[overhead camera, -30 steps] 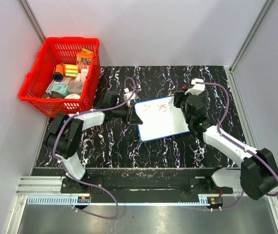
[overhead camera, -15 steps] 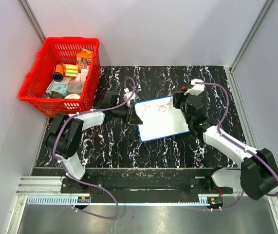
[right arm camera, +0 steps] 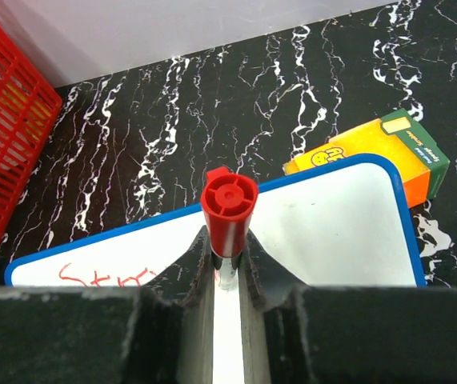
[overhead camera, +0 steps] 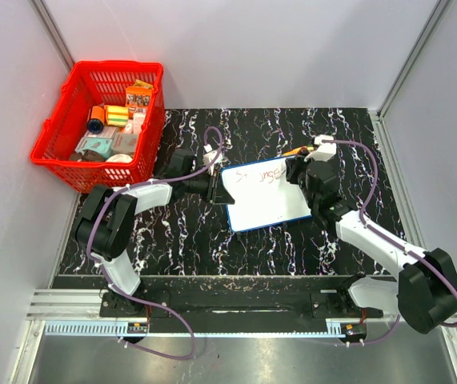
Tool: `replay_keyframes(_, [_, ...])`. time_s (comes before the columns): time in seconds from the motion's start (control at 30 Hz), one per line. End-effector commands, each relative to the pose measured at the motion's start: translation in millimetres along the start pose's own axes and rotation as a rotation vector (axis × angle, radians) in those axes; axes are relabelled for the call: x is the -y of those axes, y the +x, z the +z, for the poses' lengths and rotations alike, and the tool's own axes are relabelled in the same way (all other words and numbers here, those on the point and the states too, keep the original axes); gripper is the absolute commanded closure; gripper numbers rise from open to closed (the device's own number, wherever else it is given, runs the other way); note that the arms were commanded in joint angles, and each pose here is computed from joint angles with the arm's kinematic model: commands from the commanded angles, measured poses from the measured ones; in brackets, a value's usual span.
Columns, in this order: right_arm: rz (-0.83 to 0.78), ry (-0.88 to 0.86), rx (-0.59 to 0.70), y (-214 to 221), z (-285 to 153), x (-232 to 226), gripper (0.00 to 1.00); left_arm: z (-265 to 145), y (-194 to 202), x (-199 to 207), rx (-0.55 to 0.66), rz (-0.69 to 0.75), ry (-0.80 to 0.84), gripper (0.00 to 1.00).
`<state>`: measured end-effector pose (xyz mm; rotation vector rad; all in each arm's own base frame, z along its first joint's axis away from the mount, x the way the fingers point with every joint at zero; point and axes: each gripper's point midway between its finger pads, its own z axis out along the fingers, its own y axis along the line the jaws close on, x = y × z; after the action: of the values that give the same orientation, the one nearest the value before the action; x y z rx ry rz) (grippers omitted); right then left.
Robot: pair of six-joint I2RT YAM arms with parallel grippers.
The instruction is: Write a sentence on the whiteboard
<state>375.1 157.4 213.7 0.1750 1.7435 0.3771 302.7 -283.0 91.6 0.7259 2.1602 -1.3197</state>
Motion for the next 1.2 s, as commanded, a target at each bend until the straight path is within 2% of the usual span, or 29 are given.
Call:
replay_keyframes(0.0, [-0.009, 0.066, 0.024, -6.8, -3.3, 13.9, 1.00, 3.6, 16.7, -31.3, -0.045, 0.078, -0.144, 1.00])
replay_keyframes(0.57, [0.025, 0.059, 0.128, -46.0, -9.5, 6.4, 1.00, 4.6, 16.9, -30.7, -0.047, 0.080, -0.142, 1.00])
replay_keyframes(0.7, [0.041, 0.053, 0.186, -59.7, -15.3, 6.5, 1.00, 4.6, 16.2, -30.3, -0.046, 0.080, -0.141, 1.00])
replay_keyframes(1.17, [0.046, 0.069, 0.203, -67.5, -0.9, 1.8, 1.00, 4.6, 16.6, -29.8, -0.048, 0.083, -0.141, 1.00])
